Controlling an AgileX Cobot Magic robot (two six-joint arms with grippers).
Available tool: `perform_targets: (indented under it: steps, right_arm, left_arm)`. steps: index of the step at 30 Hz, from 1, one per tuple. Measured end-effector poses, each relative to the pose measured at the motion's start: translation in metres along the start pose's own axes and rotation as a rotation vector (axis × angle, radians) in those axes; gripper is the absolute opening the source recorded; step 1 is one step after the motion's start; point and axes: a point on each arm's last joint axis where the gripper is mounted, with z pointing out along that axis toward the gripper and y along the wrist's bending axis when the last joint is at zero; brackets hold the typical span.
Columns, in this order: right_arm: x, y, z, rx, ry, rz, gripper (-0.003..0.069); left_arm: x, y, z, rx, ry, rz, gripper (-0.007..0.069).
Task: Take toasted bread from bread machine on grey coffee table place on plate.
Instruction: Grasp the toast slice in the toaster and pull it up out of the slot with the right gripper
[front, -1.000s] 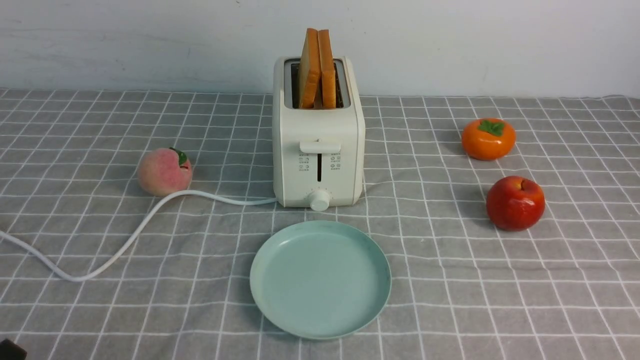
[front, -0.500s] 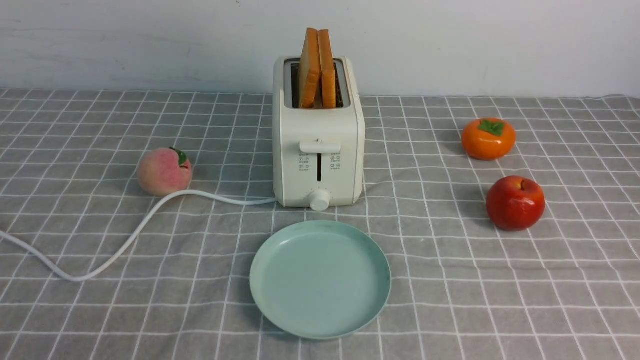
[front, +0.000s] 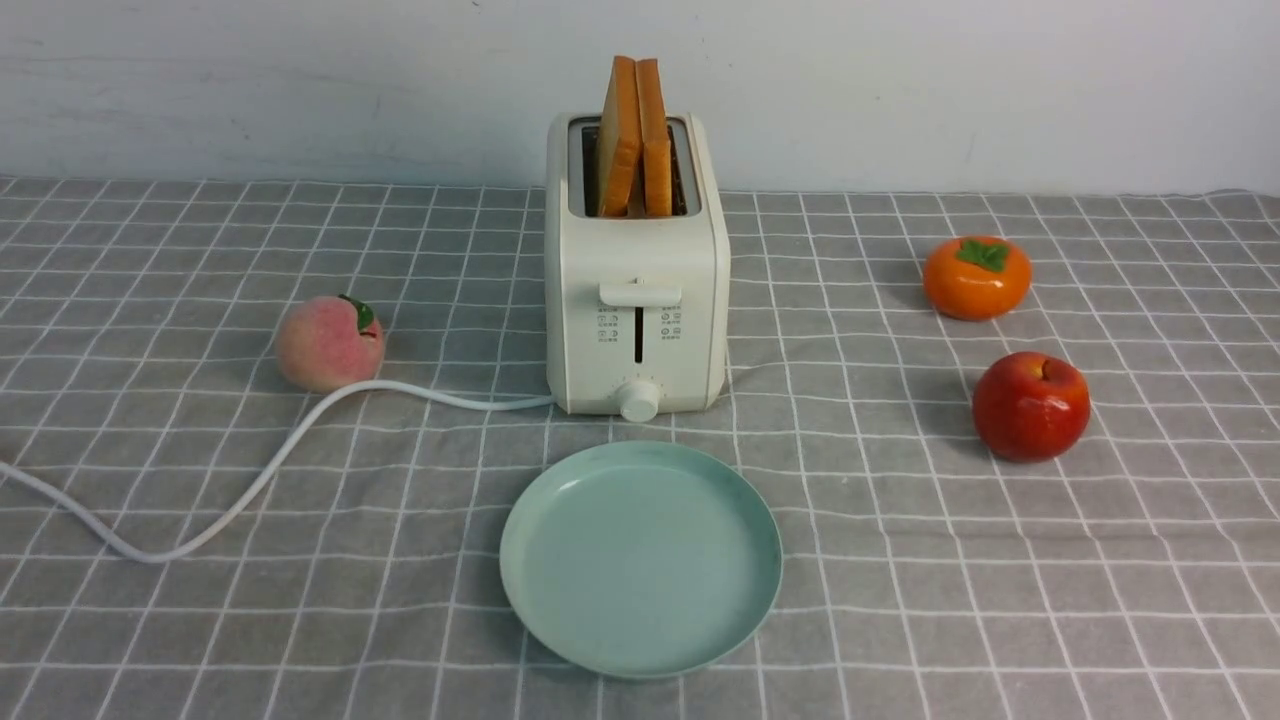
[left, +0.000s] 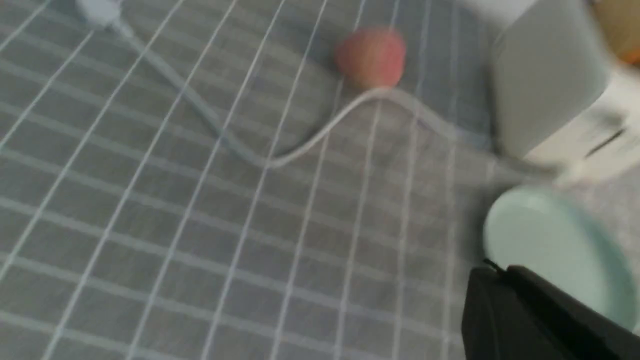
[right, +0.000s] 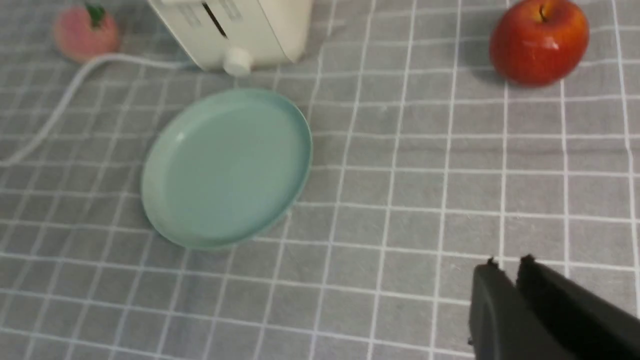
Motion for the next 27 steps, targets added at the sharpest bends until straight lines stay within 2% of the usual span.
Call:
perform_targets:
  steps: [2, 6, 9, 12, 14, 16, 17, 23, 24, 25, 27]
  right_arm:
    - [-0.003, -0.003, 0.009, 0.004, 0.031, -0.01, -0.0017]
    - [-0.013, -0.004, 0.022, -0.012, -0.007, -0.024, -0.0015]
    - [-0.024, -0.002, 0.034, -0.061, -0.054, -0.03, -0.0003]
    - [-0.044, 0.007, 0.066, -0.183, -0.078, -0.038, 0.005]
    - [-0.057, 0.016, 0.095, -0.254, -0.056, -0.069, 0.012]
    - [-0.064, 0.024, 0.108, -0.29, -0.06, -0.107, 0.016]
    - [-0.073, 0.033, 0.131, -0.317, -0.052, -0.159, 0.0232]
    - [-0.117, 0.053, 0.218, -0.322, -0.08, -0.223, 0.0517]
    - [-0.118, 0.053, 0.221, -0.322, -0.08, -0.223, 0.0524]
    - [-0.128, 0.055, 0.238, -0.325, -0.085, -0.224, 0.0575]
    - [-0.142, 0.058, 0.257, -0.333, -0.104, -0.233, 0.0622]
  left_arm:
    - [0.001, -0.002, 0.014, -0.036, 0.119, 0.058, -0.0014]
    - [0.009, -0.003, 0.023, 0.007, 0.174, 0.081, -0.0014]
    - [0.016, -0.005, 0.026, 0.051, 0.187, 0.091, -0.0014]
    - [0.021, -0.009, 0.031, 0.125, 0.194, 0.112, -0.0014]
    - [0.021, -0.013, 0.031, 0.173, 0.19, 0.125, -0.0014]
    - [0.021, -0.015, 0.031, 0.199, 0.187, 0.128, -0.0014]
    - [0.021, -0.018, 0.03, 0.227, 0.179, 0.124, -0.0014]
    - [0.019, -0.021, 0.03, 0.263, 0.165, 0.107, -0.0014]
    - [0.019, -0.021, 0.03, 0.263, 0.165, 0.107, -0.0014]
    - [0.019, -0.021, 0.03, 0.263, 0.165, 0.107, -0.0014]
    - [0.019, -0.021, 0.03, 0.263, 0.165, 0.107, -0.0014]
